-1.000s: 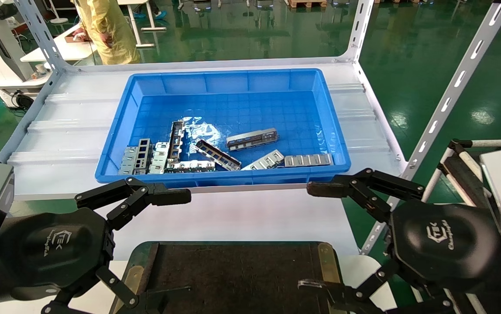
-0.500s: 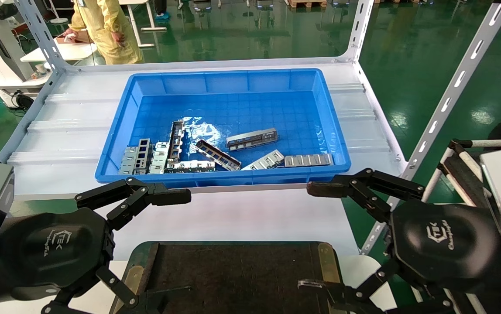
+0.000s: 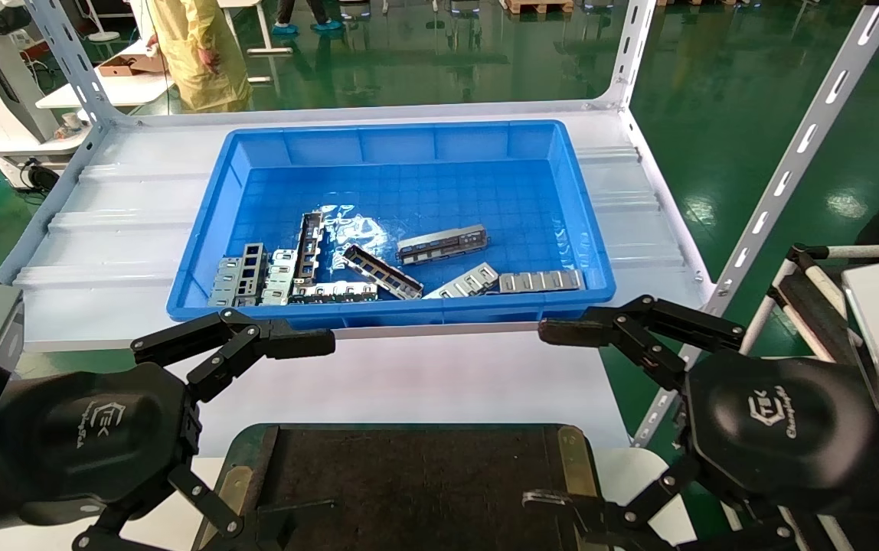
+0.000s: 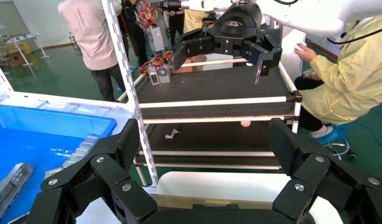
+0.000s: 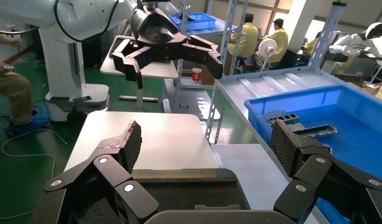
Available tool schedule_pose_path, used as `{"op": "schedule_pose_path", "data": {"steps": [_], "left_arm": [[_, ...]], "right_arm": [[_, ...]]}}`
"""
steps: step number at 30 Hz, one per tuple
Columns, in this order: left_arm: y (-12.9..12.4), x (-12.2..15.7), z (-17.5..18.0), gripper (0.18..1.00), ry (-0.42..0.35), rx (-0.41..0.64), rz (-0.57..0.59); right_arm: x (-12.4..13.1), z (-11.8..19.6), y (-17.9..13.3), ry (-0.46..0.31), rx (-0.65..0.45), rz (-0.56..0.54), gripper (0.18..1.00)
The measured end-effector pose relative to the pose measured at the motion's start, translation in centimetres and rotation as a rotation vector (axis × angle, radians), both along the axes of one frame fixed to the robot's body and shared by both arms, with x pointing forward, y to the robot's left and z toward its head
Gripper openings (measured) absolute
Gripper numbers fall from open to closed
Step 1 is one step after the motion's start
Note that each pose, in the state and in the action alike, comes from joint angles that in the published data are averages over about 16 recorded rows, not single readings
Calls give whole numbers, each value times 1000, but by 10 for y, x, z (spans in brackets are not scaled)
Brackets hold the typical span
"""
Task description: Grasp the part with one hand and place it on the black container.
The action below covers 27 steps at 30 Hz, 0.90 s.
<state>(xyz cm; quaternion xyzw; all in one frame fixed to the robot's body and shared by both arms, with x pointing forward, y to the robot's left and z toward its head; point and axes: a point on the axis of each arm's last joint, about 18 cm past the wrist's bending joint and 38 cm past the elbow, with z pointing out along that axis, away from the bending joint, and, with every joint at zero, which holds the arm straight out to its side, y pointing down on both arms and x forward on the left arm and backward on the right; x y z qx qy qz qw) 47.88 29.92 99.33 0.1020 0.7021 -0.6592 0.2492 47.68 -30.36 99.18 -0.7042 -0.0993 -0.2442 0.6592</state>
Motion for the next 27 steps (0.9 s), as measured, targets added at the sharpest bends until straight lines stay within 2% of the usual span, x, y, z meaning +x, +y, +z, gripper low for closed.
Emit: {"op": "schedule_pose_path", "data": {"steps": [14, 27], "left_arm": [[-11, 29, 5, 1001, -40, -24, 43], [-36, 84, 9, 1001, -57, -38, 120]], "right_arm": [[0, 0, 0, 0, 0, 0, 1001], [0, 0, 0, 0, 0, 0, 1001]]}}
